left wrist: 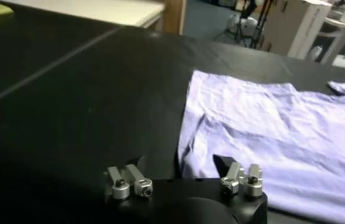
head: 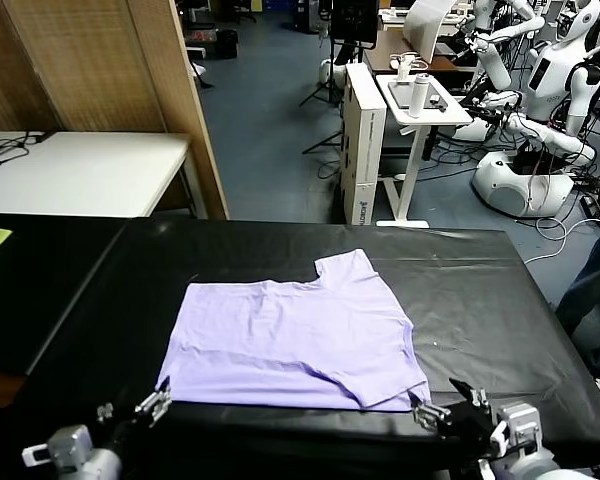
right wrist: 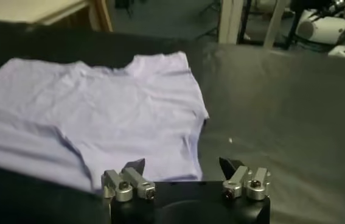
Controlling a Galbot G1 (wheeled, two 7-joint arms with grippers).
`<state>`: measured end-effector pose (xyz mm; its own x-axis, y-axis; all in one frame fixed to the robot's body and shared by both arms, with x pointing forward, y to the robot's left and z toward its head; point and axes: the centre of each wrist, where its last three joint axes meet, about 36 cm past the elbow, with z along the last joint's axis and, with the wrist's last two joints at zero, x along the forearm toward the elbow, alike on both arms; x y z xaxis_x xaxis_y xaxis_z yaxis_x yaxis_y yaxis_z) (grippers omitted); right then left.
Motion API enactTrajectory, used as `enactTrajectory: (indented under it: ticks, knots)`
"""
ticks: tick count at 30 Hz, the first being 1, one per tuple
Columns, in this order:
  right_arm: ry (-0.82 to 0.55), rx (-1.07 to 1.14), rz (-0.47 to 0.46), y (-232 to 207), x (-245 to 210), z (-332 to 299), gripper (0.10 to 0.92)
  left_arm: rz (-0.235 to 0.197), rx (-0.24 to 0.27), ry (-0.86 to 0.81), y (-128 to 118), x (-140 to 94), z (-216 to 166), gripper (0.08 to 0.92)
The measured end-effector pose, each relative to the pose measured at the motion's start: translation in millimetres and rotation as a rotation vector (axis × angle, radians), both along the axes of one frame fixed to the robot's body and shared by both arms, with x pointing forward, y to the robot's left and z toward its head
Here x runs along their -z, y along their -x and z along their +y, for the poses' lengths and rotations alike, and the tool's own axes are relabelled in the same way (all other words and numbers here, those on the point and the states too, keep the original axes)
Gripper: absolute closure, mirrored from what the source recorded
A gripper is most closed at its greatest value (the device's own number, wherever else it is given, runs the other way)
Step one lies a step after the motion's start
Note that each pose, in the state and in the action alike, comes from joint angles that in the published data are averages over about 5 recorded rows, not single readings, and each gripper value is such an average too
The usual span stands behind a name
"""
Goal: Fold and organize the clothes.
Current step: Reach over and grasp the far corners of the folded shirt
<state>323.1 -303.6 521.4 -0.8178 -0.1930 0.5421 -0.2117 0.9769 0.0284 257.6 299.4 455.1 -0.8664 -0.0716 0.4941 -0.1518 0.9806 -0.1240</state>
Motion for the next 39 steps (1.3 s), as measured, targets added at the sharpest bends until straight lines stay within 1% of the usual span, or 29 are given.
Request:
enactTrajectory:
  ticks: [4,7,11,18,24,28,31,36,39]
  knots:
    - [-0.002,0.018,-0.031,-43,3,-13,0.115,-0.041,0.038,0.021,-30,-6,7,0.092]
    - [-0.008,0.024,-0.049,-74,5,-17,0.115,-0.053,0.041,0.041,-57,-9,12,0.093]
    - [-0.022,0.024,-0.054,-115,12,-16,0.115,-0.071,0.048,0.083,-100,-9,20,0.092]
    - [-0.026,0.011,-0.049,-176,29,-5,0.115,-0.078,0.062,0.125,-173,-3,33,0.093]
    - [-0.017,-0.014,-0.031,-217,41,15,0.115,-0.063,0.091,0.134,-220,3,34,0.092]
    - [-0.014,-0.029,-0.009,-238,47,30,0.115,-0.046,0.107,0.136,-241,8,31,0.093]
    - [-0.013,-0.044,0.005,-248,51,41,0.115,-0.027,0.112,0.134,-251,13,28,0.092]
    - [-0.008,-0.063,0.025,-255,59,55,0.115,0.007,0.103,0.119,-256,26,27,0.093]
    - [-0.004,-0.063,0.037,-257,64,57,0.115,0.020,0.094,0.109,-257,33,30,0.092]
